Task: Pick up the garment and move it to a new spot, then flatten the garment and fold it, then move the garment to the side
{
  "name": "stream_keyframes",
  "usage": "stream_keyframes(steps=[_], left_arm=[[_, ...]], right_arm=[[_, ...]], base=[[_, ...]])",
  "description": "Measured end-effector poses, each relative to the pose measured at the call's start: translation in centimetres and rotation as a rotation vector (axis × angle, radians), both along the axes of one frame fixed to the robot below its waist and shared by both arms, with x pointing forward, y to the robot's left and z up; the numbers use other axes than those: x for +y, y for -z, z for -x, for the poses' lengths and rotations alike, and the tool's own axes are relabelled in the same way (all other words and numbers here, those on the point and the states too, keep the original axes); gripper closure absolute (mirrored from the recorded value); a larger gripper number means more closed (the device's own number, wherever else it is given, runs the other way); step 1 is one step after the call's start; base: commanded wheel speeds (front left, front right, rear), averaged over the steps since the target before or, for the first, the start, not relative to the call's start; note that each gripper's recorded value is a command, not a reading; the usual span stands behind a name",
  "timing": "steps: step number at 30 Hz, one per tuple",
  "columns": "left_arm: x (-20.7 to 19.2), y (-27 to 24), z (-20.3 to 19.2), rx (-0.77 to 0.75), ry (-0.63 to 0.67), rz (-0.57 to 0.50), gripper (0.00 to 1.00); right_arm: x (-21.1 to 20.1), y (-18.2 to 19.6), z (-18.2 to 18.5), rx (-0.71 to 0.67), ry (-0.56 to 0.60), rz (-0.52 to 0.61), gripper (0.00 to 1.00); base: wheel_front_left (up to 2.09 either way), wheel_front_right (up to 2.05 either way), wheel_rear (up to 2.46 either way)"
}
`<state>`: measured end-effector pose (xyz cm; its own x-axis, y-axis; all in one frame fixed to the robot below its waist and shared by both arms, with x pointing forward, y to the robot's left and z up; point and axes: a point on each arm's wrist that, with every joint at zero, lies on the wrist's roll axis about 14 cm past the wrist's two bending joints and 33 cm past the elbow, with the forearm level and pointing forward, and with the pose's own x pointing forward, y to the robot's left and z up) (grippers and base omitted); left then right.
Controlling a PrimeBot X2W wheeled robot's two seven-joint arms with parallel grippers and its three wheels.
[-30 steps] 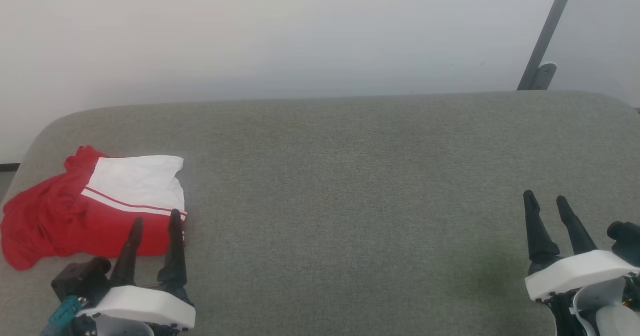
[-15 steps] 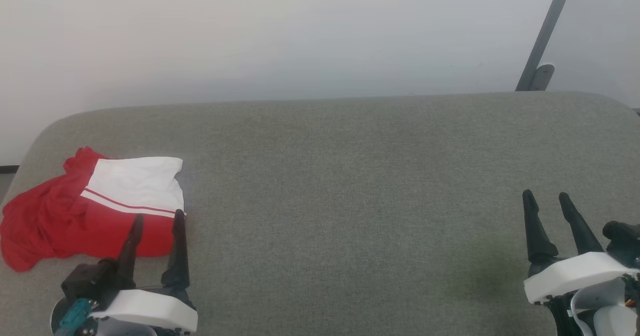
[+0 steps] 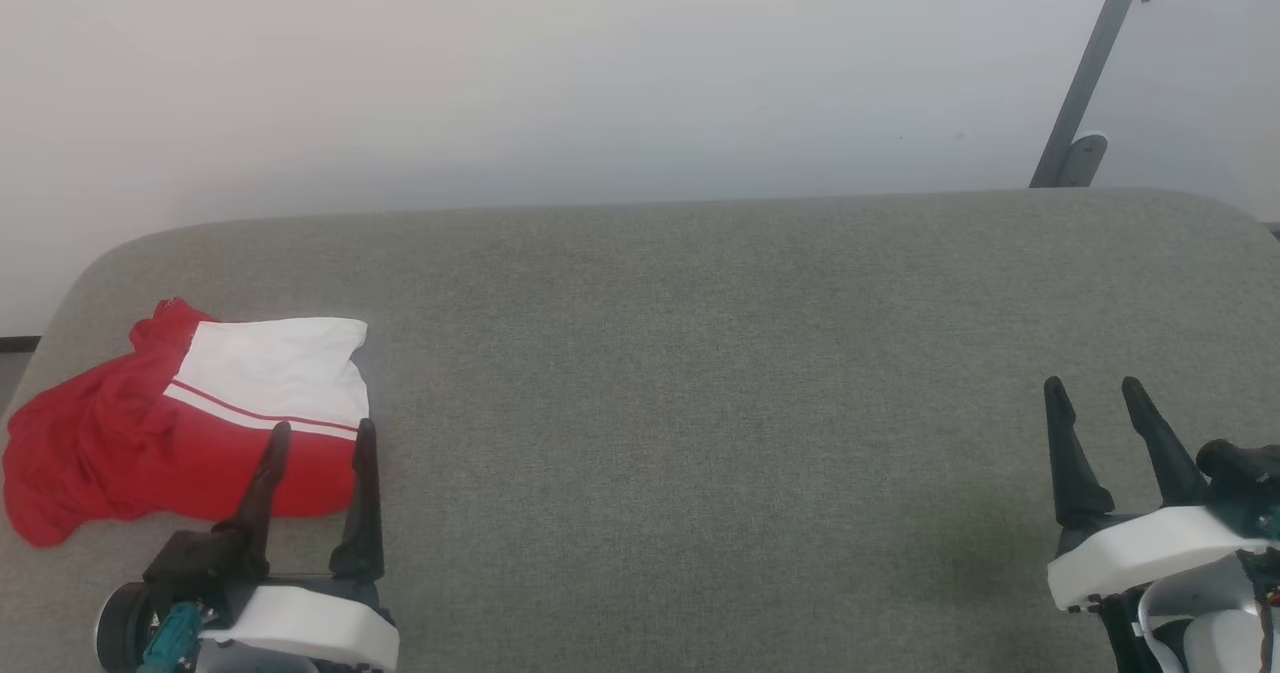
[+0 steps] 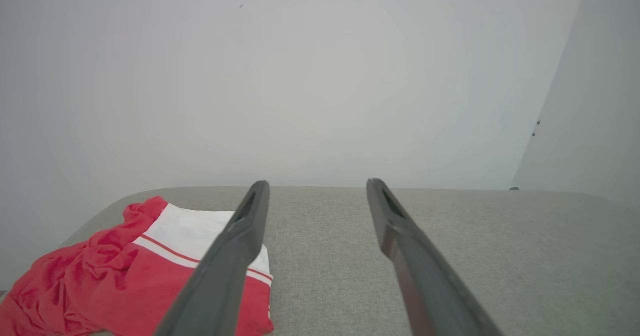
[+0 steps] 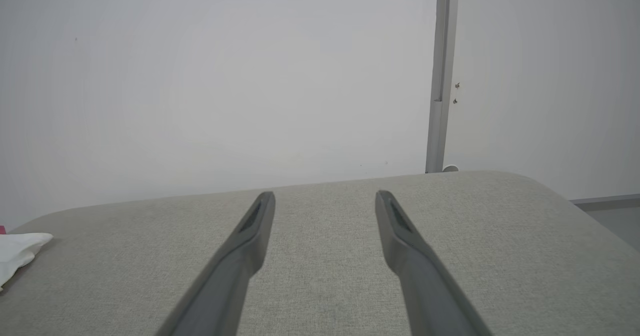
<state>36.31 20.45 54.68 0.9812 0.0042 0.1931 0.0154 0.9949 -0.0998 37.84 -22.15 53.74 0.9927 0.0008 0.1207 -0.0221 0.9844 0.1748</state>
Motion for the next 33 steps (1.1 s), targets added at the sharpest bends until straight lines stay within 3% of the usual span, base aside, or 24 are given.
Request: stream_keyframes(steps=[18,28,33], left_arm=[[0.1,-0.1,0.4,-0.010,0.005,-0.037,0.00],[4.7,-0.5,2.3,-0.020,-0.169,-0.019,0.00],[8.3,-0.9,4.9,-0.032,-0.299,-0.011,0.00]], right_arm=[[0.4,-0.4,-0.1,-0.014,-0.010,0.043,0.00],[4.7,-0.2,-1.7,-0.006,-0.139,0.051,0.00],[9.4,-0.7,-2.9,-0.019,-0.268,0.054,0.00]], base=[[0.00,0.00,0.00],[0.00,0.00,0.00],[0.00,0.00,0.00]])
